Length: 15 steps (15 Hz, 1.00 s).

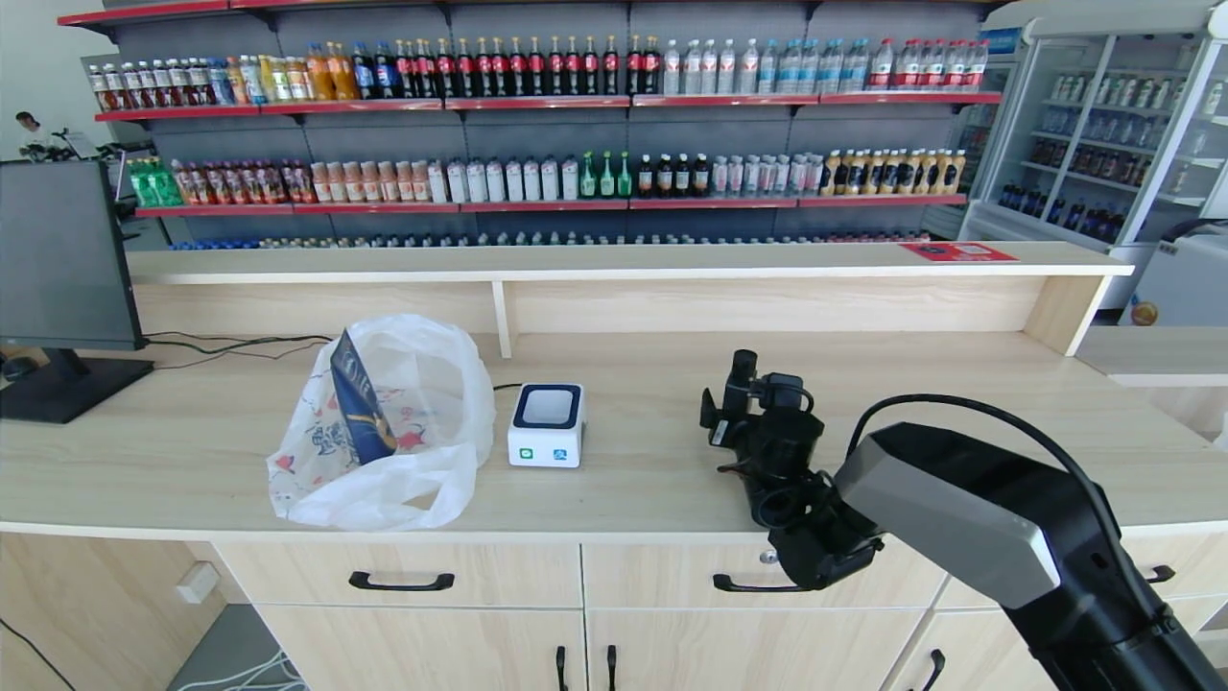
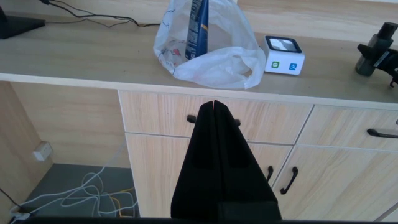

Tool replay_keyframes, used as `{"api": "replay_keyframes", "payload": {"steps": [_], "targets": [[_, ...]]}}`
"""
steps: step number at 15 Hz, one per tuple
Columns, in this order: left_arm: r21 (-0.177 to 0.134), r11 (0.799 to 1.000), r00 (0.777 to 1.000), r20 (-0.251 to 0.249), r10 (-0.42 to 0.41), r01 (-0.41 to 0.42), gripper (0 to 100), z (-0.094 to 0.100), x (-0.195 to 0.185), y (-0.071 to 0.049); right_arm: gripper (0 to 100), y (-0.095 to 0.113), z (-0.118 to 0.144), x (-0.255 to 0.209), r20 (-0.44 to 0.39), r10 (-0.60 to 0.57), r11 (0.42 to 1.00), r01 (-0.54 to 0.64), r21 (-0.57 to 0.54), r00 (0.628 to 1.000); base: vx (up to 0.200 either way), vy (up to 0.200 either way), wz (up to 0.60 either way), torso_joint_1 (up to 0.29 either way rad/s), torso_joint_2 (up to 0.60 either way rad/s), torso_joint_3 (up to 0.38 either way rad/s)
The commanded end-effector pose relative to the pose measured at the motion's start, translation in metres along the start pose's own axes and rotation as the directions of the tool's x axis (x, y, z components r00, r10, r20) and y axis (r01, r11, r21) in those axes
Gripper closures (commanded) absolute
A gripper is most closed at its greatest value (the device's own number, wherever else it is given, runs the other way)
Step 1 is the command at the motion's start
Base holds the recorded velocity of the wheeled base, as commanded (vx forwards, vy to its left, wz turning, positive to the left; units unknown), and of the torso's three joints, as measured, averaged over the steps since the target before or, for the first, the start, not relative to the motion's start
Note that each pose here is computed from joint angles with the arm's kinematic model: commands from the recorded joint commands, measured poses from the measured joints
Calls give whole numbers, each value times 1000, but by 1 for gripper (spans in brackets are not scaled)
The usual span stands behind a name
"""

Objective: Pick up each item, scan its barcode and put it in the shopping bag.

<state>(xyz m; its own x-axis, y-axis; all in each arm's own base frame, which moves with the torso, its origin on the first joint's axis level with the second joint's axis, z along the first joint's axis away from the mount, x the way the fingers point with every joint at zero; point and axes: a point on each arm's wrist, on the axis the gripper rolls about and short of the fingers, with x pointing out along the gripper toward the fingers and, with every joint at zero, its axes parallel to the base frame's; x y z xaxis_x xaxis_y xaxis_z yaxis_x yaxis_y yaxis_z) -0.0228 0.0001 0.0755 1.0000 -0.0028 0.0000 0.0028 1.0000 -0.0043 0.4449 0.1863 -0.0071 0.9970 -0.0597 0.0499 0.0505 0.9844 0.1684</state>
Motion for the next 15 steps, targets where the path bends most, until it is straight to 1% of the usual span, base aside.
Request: {"api": "replay_keyframes", "payload": {"steps": [1, 3, 6, 10, 15], "targets": [[0, 1000, 1000, 0, 0, 0, 100, 0, 0, 0, 0, 0, -3, 1, -2, 1, 1000, -1, -1, 1000, 0, 0, 0, 0, 0, 0], [-2, 1000, 1000, 2, 0, 0, 100, 0, 0, 0, 0, 0, -8, 5, -11, 7, 1000, -7, -5, 1000, 0, 0, 0, 0, 0, 0], [-2, 1000, 1000, 0, 1, -1, 100, 0, 0, 0, 0, -3, -9, 14, -8, -3, 1000, 3, -5, 1000, 0, 0, 0, 0, 0, 0], [0, 1000, 1000, 0, 0, 0, 100, 0, 0, 0, 0, -2, -12, 18, -11, 15, 1000, -15, -5, 1000, 0, 0, 0, 0, 0, 0], [0, 1000, 1000, 0, 0, 0, 100, 0, 0, 0, 0, -11, -12, 26, -5, -6, 1000, 6, -5, 1000, 0, 0, 0, 0, 0, 0]]}}
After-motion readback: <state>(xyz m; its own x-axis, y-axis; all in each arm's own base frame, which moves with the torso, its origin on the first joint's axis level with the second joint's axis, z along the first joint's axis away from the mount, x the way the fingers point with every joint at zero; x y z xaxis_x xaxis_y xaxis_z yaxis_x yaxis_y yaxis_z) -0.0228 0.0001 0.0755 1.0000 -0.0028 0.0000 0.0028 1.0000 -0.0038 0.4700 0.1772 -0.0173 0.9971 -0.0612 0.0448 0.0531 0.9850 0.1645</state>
